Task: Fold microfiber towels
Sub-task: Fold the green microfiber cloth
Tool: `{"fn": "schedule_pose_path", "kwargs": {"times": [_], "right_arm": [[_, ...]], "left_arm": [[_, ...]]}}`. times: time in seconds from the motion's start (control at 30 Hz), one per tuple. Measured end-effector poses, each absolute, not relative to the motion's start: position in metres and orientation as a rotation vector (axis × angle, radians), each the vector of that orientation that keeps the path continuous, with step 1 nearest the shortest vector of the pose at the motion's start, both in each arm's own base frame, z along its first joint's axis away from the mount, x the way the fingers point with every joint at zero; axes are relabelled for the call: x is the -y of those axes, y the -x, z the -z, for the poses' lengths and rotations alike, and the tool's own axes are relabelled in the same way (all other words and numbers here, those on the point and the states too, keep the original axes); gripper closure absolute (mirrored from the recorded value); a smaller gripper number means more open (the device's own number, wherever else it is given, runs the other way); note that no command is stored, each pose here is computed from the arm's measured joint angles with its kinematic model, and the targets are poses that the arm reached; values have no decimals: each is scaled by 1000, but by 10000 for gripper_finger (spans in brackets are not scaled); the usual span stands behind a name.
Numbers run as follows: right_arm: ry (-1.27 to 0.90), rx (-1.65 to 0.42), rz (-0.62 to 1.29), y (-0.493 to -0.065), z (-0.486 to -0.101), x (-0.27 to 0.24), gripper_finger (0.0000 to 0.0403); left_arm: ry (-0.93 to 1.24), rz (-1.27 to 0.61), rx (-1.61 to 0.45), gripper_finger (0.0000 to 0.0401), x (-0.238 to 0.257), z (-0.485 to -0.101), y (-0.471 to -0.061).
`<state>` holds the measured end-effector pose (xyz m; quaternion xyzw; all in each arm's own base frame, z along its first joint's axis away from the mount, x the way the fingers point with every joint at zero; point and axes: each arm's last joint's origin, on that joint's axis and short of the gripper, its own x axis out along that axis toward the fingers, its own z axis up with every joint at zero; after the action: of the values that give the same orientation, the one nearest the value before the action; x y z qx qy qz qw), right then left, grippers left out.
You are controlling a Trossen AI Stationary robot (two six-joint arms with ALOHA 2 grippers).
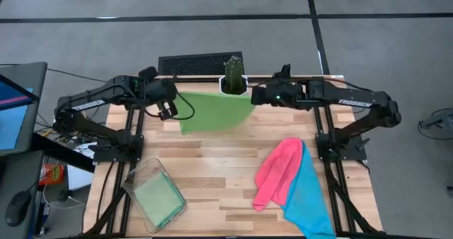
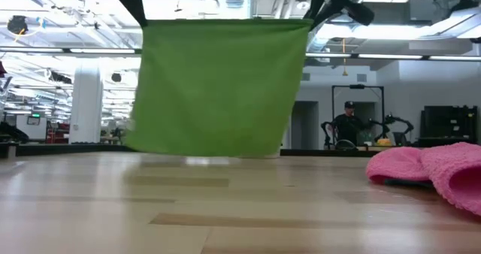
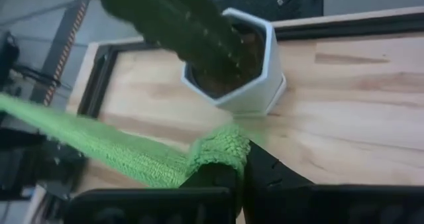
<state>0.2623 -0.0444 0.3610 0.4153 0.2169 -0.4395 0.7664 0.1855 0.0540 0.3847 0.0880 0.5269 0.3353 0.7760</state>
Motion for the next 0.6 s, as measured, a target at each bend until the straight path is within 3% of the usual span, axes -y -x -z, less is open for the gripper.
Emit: {"fn": "schedule_pose_path", "kwargs": {"times": [0.17,0.33,0.6], "right_arm": [[-860,-605,952,-253,-353,19,377],[-877,-673,896,-252,-320,-25,378],[-1000,-687,826,-251,-260,-81,372]], "left_arm": [[-30,-650,-1117,401,-40,-383,-184],[31,-512,-1130,401,-7,-379,-190],[13,-435,-1165,401,48,-311,-200]]}}
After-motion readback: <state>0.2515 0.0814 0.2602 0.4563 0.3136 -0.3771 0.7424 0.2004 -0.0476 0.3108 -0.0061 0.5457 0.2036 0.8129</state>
